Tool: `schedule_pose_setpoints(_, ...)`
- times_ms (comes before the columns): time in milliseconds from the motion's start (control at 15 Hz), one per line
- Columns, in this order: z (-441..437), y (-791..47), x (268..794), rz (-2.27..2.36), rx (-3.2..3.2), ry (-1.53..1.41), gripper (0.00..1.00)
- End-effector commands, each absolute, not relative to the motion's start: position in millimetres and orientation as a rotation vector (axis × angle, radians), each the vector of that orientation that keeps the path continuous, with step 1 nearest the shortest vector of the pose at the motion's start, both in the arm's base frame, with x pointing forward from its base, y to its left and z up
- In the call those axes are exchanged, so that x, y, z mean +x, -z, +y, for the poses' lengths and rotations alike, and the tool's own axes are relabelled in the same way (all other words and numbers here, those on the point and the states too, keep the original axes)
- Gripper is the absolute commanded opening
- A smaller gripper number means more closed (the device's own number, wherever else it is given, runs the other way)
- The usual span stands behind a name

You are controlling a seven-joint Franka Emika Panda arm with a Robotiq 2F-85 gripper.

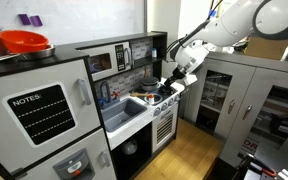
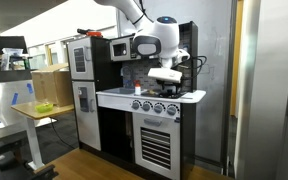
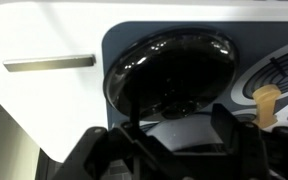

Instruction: Put the lid on the gray pot

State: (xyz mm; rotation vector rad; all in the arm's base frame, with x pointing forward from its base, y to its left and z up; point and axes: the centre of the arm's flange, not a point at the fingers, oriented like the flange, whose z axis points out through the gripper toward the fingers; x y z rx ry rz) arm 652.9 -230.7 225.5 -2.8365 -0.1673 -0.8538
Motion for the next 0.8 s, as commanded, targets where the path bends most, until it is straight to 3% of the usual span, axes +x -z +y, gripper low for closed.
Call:
schedule_pose_setpoints(0, -232.5, -226.3, 653.2, -0.126, -2.821, 0.848, 0.43)
schedule_pose_setpoints(400, -231.0, -226.8, 653.9, -0.067, -2.824, 0.833, 0.08)
schedule_pose_setpoints(733, -229.8, -231.2, 652.5, -0.055, -2.831, 0.859, 0.08)
